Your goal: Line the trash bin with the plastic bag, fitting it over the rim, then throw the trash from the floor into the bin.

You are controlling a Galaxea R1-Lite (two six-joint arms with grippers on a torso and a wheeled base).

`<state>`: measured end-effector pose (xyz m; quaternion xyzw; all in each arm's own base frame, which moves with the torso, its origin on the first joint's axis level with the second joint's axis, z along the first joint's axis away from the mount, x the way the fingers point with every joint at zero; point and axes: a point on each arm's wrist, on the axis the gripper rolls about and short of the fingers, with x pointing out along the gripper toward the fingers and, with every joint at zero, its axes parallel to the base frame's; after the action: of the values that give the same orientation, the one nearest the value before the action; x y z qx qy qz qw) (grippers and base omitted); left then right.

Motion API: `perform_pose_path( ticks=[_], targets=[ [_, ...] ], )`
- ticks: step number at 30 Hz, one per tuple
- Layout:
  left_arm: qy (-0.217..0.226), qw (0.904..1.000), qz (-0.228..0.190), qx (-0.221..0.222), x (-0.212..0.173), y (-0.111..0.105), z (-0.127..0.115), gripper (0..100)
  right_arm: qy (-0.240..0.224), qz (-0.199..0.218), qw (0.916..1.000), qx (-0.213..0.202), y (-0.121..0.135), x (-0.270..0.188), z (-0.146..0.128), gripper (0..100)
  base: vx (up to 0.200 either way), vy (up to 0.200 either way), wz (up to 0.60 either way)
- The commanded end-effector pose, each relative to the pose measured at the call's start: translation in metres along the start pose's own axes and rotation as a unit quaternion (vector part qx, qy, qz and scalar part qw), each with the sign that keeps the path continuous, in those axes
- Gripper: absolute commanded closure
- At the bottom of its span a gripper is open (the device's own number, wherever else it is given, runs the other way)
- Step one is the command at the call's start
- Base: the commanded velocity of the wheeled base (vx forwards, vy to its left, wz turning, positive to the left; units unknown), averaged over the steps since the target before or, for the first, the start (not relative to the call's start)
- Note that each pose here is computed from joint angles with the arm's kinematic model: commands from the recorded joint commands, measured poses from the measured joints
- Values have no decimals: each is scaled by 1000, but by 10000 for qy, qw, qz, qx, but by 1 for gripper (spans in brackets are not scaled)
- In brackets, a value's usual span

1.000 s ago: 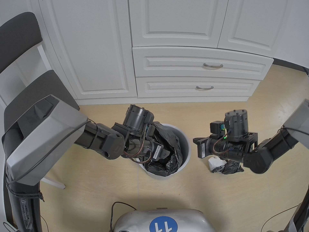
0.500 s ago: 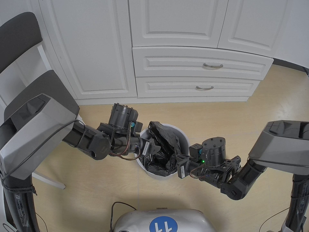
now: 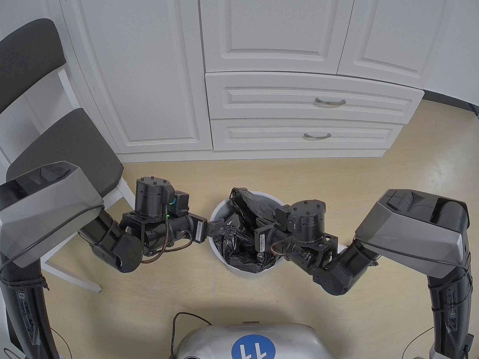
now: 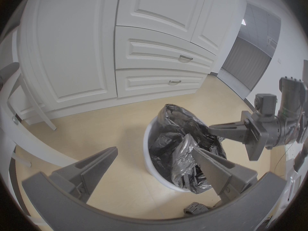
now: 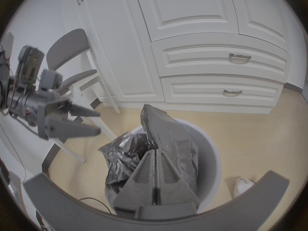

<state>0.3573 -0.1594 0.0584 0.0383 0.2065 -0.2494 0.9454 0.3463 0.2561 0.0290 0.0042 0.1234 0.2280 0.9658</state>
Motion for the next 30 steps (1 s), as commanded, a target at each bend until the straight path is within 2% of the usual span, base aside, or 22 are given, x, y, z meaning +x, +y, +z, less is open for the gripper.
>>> perform_pose_path(
  ticks=[1,6,9,18,25,30],
  targets=[
    [-5,9998,191,-88,-6,18,-5,0,-33,-40,10000,42,7,30,21,100,0,0,0],
    [-47,9995,296,-133,-7,28,-4,0,377,-323,9988,-27,4,52,20,100,0,0,0],
    [-64,9992,366,-162,-8,34,-3,0,461,-421,9980,-33,-2,57,22,100,0,0,0],
    [-114,9994,282,-163,-7,35,-1,0,707,-462,9964,-77,-1,63,31,100,0,0,0],
    [-78,9996,226,-172,-6,36,-3,0,696,-472,9965,-30,0,61,43,100,0,0,0],
    [-54,9997,167,-160,-4,33,-5,0,722,-606,9955,88,-13,58,44,100,0,0,0]
  ],
)
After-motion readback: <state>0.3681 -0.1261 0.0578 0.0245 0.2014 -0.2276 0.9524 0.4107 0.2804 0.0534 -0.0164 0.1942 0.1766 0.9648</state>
